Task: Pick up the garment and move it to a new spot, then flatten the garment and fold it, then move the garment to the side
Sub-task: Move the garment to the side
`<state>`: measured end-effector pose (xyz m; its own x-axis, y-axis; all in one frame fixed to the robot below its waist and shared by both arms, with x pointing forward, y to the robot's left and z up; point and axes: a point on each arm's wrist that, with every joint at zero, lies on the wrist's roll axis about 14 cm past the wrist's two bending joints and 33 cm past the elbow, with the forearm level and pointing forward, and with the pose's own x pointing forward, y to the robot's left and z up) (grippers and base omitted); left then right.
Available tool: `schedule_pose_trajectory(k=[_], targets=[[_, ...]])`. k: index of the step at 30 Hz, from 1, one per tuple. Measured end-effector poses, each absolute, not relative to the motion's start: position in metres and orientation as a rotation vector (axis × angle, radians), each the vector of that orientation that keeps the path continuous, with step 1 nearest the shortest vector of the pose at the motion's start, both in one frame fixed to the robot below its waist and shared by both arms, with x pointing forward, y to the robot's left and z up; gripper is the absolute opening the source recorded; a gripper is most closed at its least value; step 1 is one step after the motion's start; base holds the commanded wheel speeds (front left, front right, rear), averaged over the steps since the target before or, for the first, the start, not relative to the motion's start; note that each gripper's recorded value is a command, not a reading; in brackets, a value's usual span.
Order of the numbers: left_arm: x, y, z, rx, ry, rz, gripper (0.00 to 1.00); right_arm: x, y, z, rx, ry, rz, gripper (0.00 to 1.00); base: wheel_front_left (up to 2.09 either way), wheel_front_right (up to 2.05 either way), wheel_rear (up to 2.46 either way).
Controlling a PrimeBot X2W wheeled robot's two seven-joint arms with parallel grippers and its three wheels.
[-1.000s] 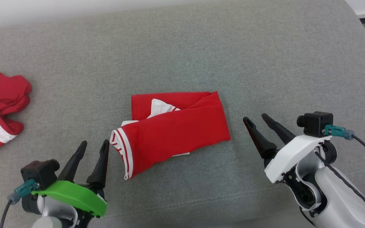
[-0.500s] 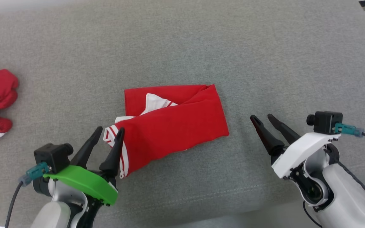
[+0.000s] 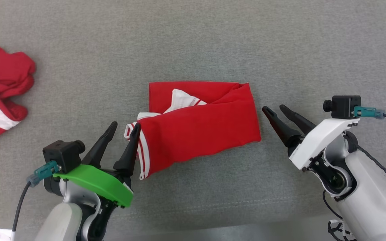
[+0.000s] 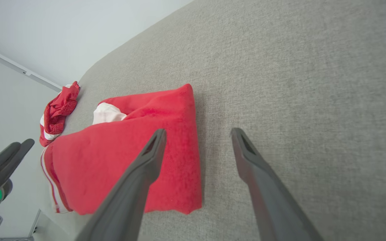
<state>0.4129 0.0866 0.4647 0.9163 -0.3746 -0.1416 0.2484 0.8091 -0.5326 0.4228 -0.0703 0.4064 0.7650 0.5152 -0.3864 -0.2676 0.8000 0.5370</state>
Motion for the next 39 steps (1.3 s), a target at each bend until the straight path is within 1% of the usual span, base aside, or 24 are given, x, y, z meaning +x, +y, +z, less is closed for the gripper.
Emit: schedule_pose_trajectory(k=[12,21,27,33,34,35,36,38,39], targets=[[0.409,0.109,0.460,-0.526,0.240,-0.261,1.00,0.413,-0.034,0.393,0.538,0.696,0.559,1.00,0.00,0.00,0.00],[0.408,0.116,0.460,-0.527,0.232,-0.235,1.00,0.412,-0.023,0.394,0.524,0.742,0.619,1.00,0.00,0.00,0.00],[0.407,0.114,0.458,-0.539,0.236,-0.229,1.00,0.418,-0.019,0.393,0.518,0.759,0.646,1.00,0.00,0.00,0.00],[0.404,0.117,0.455,-0.542,0.241,-0.218,1.00,0.417,-0.005,0.390,0.491,0.801,0.706,1.00,0.00,0.00,0.00],[0.404,0.118,0.454,-0.543,0.241,-0.213,1.00,0.417,-0.003,0.391,0.491,0.804,0.714,0.93,0.00,0.00,0.00],[0.404,0.119,0.454,-0.543,0.242,-0.209,1.00,0.418,-0.001,0.391,0.490,0.807,0.722,0.55,0.00,0.00,0.00],[0.403,0.120,0.453,-0.544,0.243,-0.204,1.00,0.418,0.001,0.390,0.482,0.811,0.731,0.42,0.00,0.00,0.00],[0.403,0.124,0.454,-0.543,0.235,-0.191,1.00,0.420,0.004,0.392,0.480,0.815,0.745,0.00,0.00,0.00,0.00],[0.402,0.127,0.453,-0.542,0.235,-0.181,1.00,0.420,0.007,0.392,0.482,0.823,0.759,0.00,0.00,0.00,0.00]])
